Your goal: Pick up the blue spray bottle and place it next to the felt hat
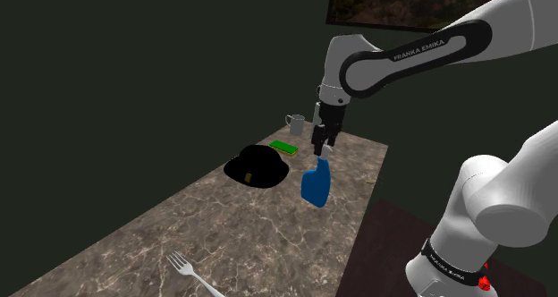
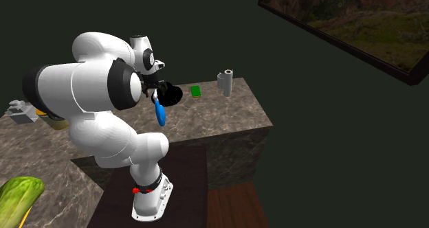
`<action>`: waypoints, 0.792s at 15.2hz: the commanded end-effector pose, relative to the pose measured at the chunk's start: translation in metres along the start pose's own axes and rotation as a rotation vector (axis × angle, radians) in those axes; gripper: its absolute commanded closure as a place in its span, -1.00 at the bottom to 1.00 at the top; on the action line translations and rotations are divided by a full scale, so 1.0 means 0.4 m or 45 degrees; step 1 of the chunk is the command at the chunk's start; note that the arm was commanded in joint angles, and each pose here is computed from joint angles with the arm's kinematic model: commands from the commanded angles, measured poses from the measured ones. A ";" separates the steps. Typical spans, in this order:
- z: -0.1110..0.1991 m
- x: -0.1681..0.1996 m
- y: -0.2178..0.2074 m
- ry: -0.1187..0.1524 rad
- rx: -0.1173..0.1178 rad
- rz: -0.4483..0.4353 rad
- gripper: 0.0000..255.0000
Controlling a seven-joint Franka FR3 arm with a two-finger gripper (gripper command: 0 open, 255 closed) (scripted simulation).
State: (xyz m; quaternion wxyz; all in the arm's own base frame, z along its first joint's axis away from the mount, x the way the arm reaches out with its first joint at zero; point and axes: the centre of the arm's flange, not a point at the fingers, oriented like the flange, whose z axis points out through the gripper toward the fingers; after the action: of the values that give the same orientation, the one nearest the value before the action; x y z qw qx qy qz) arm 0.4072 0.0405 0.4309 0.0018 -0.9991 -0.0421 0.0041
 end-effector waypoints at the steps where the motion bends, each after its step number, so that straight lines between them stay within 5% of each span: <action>1: -0.033 0.000 0.000 0.000 0.000 0.000 -1.00; 4: -0.125 0.000 0.000 0.000 0.000 0.000 -1.00; 12: -0.125 0.000 0.000 0.000 0.000 0.000 -1.00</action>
State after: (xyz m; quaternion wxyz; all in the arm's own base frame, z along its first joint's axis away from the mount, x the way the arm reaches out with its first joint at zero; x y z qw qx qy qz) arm 0.4077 0.0404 0.4809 0.0018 -0.9991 -0.0421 0.0041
